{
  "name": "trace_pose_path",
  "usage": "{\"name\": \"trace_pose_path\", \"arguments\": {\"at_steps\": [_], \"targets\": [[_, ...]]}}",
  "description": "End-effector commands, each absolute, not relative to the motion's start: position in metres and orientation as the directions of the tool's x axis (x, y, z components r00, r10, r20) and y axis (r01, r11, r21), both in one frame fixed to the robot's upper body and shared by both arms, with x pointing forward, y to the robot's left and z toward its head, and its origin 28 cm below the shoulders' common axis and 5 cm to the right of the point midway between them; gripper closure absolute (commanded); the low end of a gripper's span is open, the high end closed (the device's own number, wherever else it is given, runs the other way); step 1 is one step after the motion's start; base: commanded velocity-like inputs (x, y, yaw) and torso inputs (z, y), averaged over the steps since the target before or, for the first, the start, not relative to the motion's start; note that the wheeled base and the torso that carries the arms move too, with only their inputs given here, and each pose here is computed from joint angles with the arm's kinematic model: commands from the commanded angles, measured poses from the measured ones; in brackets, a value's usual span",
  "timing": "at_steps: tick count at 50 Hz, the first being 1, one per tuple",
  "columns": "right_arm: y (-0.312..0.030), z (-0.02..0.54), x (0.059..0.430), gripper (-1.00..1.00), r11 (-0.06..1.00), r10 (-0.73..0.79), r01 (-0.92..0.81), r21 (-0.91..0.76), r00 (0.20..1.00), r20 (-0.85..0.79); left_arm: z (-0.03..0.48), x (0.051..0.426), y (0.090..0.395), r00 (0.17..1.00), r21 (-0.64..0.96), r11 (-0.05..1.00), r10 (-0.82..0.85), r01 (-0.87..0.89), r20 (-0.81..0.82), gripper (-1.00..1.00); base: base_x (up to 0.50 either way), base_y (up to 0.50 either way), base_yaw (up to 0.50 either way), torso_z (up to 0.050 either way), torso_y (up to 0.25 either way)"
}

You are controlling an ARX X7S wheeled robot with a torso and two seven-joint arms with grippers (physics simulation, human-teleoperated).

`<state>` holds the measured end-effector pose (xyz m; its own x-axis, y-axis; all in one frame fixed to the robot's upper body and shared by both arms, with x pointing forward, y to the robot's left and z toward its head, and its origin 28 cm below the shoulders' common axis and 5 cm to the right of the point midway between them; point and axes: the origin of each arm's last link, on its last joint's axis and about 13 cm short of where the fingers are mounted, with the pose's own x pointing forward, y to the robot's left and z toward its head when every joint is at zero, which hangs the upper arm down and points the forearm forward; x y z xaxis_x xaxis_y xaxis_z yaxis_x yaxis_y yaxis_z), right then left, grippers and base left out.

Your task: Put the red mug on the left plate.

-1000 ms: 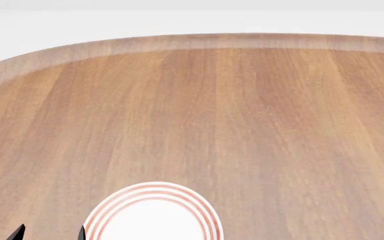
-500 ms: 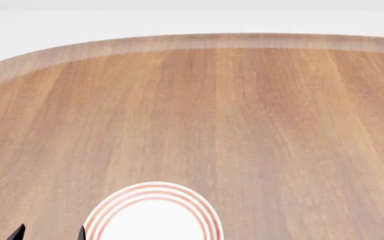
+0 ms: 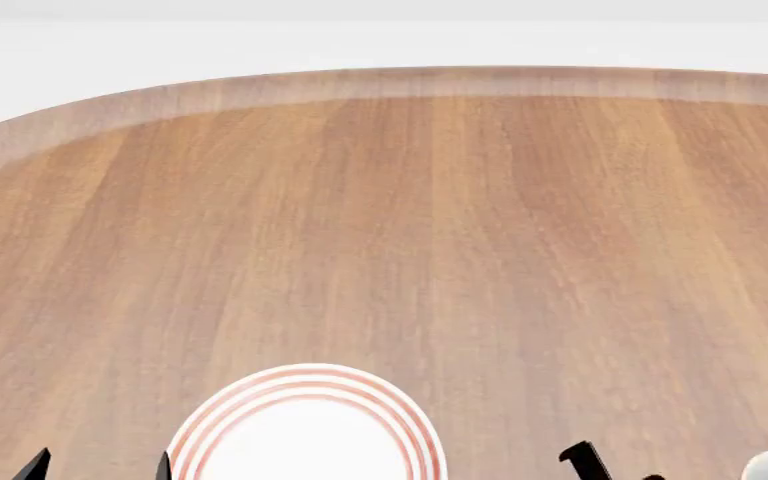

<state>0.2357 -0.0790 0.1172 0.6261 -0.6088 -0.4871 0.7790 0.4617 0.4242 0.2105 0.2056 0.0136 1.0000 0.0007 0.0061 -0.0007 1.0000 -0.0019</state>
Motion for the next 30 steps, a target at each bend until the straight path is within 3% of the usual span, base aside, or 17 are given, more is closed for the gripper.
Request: {"name": "trace_pose_path", "arguments": {"at_steps": [1,13,22,30], "targets": [[-0.071,0.142,0.222,1.0,0.544,-0.56,0.688,0.48,0.724,-0.402,0.013,0.211,0.206,1.0,-0.002,1.0,0.001,-0.001,0.007,-1.0,0.0,0.0,0.0,0.0,0.0],[-0.064,0.158,0.215,1.0,0.63,-0.466,0.559,0.539,0.827,-0.314,0.013,0.211,0.206,1.0,-0.001,1.0,0.0,0.0,0.007,-1.0,0.0,0.0,0.0,0.0,0.0],[-0.057,0.152,0.217,1.0,0.78,-0.329,0.383,0.495,0.924,-0.197,0.014,0.21,0.206,1.0,-0.001,1.0,0.001,-0.001,0.005,-1.0,0.0,0.0,0.0,0.0,0.0],[-0.056,0.127,0.224,1.0,0.824,-0.195,0.288,0.488,0.953,-0.234,0.013,0.21,0.205,1.0,0.0,1.0,0.0,0.0,0.004,-1.0,0.0,0.0,0.0,0.0,0.001]]}}
